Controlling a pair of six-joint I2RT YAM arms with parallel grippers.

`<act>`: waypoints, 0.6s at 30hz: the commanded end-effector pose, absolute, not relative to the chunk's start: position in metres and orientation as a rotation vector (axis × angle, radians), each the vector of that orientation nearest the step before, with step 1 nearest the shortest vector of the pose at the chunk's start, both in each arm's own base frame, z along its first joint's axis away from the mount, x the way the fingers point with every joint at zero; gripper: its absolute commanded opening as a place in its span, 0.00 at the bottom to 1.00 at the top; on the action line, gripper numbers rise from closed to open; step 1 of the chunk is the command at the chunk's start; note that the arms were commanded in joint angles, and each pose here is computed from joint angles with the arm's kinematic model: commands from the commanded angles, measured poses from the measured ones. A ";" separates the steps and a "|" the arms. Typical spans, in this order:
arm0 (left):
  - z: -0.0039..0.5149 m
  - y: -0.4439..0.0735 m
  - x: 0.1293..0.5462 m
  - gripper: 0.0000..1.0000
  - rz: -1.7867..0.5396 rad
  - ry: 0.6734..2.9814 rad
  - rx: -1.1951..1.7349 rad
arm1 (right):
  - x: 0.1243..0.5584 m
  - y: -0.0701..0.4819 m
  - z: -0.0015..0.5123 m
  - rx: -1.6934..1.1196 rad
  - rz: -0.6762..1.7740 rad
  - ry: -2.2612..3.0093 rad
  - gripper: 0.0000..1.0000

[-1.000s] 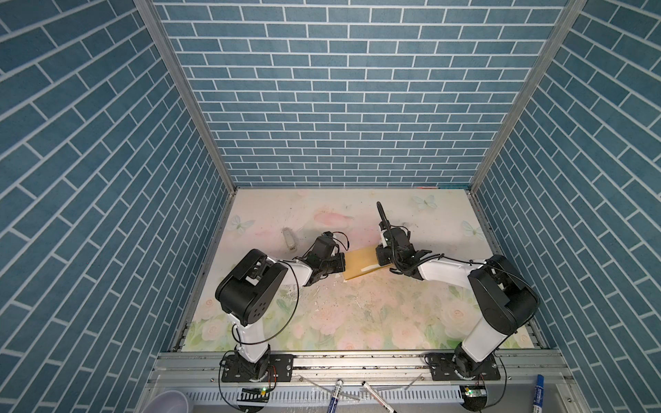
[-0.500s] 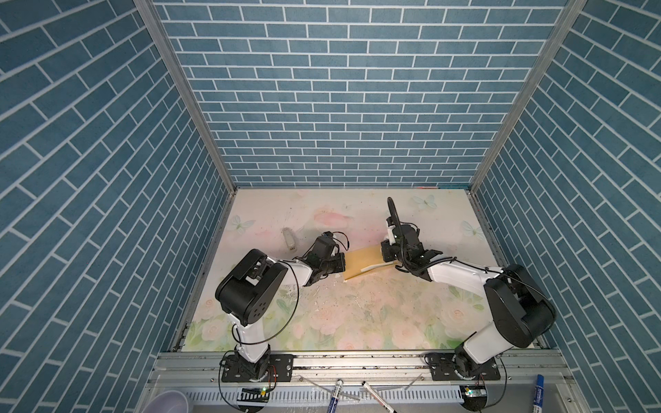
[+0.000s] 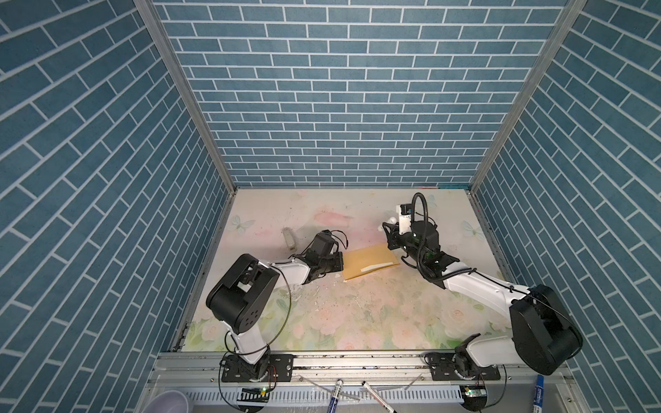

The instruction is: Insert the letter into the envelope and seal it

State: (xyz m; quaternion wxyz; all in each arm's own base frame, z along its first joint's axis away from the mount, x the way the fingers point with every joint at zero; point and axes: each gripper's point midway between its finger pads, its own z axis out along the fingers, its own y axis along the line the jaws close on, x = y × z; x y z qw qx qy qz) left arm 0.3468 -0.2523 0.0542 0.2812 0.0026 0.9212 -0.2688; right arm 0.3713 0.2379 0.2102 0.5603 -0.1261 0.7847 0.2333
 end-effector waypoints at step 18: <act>0.281 -0.224 0.348 1.00 -0.885 1.872 -0.052 | 0.342 0.259 0.290 -0.484 0.698 1.415 0.00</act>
